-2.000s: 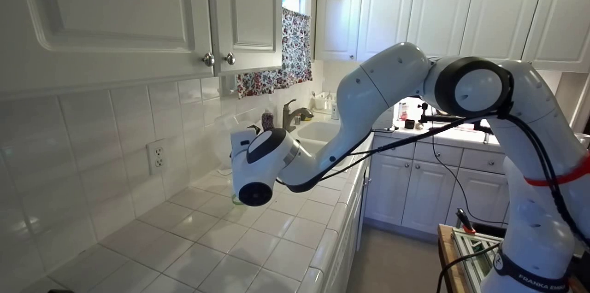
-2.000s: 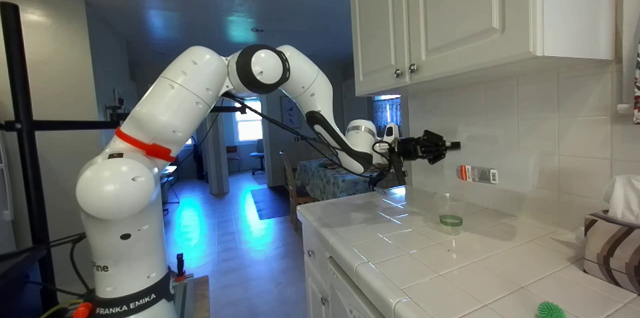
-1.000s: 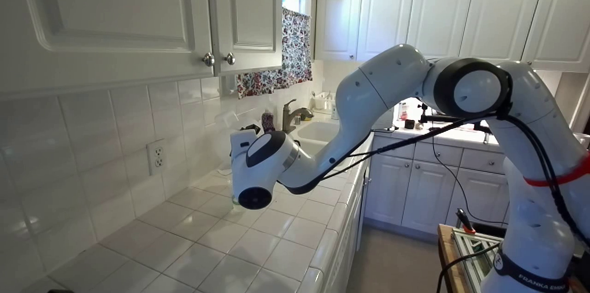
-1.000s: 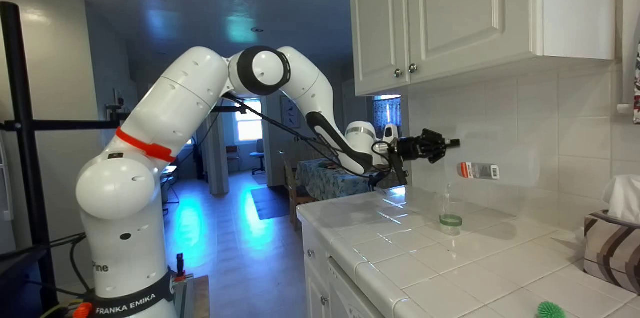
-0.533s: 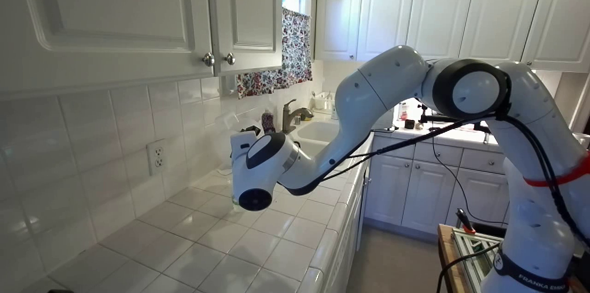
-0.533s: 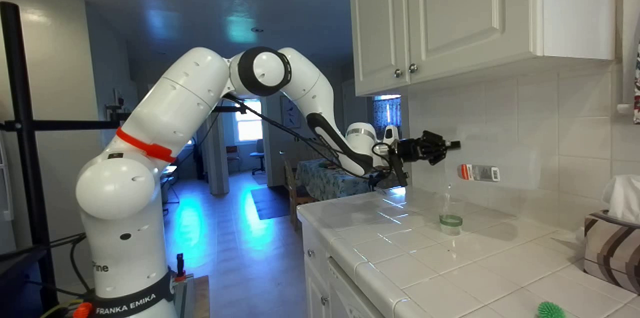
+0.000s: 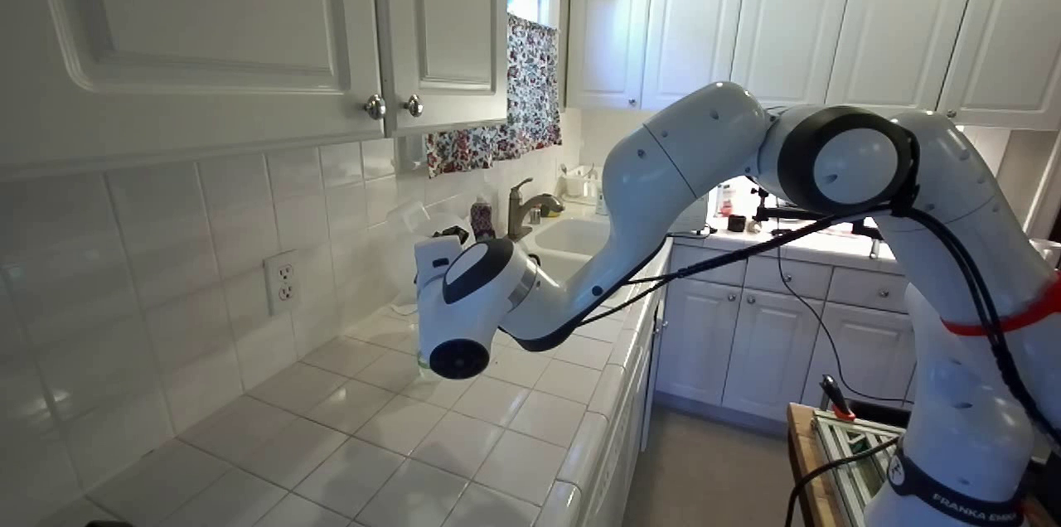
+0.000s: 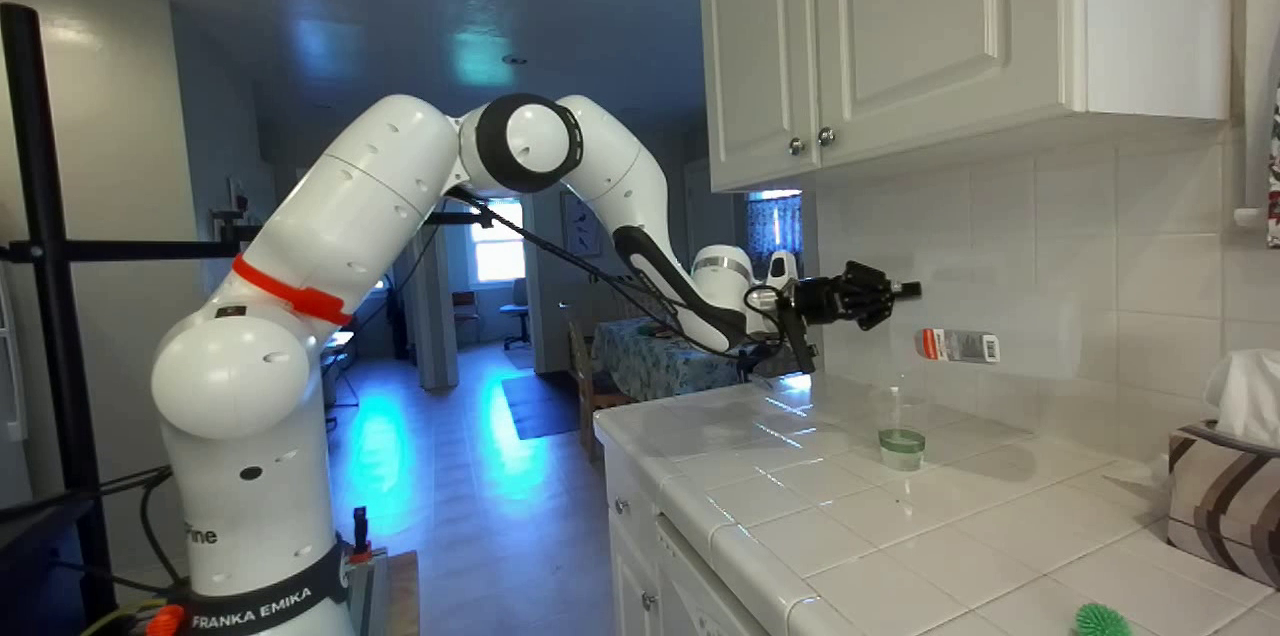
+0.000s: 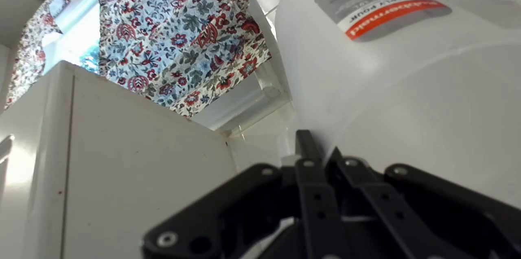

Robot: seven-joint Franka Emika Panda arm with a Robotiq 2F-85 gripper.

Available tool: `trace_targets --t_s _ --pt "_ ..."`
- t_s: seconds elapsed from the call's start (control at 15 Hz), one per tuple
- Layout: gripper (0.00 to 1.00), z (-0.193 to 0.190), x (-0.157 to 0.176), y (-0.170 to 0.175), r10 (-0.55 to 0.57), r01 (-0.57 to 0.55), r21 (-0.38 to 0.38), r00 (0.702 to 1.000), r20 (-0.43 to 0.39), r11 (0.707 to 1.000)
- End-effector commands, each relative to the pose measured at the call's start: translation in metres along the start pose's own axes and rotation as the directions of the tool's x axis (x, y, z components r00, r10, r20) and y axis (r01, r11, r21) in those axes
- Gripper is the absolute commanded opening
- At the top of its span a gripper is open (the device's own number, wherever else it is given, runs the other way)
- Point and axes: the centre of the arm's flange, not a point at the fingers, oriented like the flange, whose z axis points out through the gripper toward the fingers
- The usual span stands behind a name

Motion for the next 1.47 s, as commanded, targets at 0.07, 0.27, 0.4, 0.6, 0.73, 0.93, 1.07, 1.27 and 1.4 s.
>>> trace_targets --t_s 0.07,0.27,0.4,0.6,0.73,0.93,1.07,1.27,1.4 --pt "0.05 0.0 0.0 0.0 0.0 0.0 0.0 1.0 0.0 1.0" --pt "0.05 0.0 0.0 0.0 0.0 0.0 0.0 1.0 0.0 1.0" --pt "0.05 0.0 0.0 0.0 0.0 0.0 0.0 1.0 0.0 1.0" --pt "0.05 0.0 0.0 0.0 0.0 0.0 0.0 1.0 0.0 1.0" --pt "0.05 0.0 0.0 0.0 0.0 0.0 0.0 1.0 0.0 1.0" --pt "0.05 0.0 0.0 0.0 0.0 0.0 0.0 1.0 0.0 1.0" --pt "0.01 0.0 0.0 0.0 0.0 0.0 0.0 1.0 0.0 1.0" --pt "0.01 0.0002 -0.0008 0.0004 0.003 -0.003 -0.001 1.0 0.004 1.0" --pt "0.01 0.0016 -0.0014 0.0017 0.007 -0.007 -0.011 1.0 0.009 1.0"
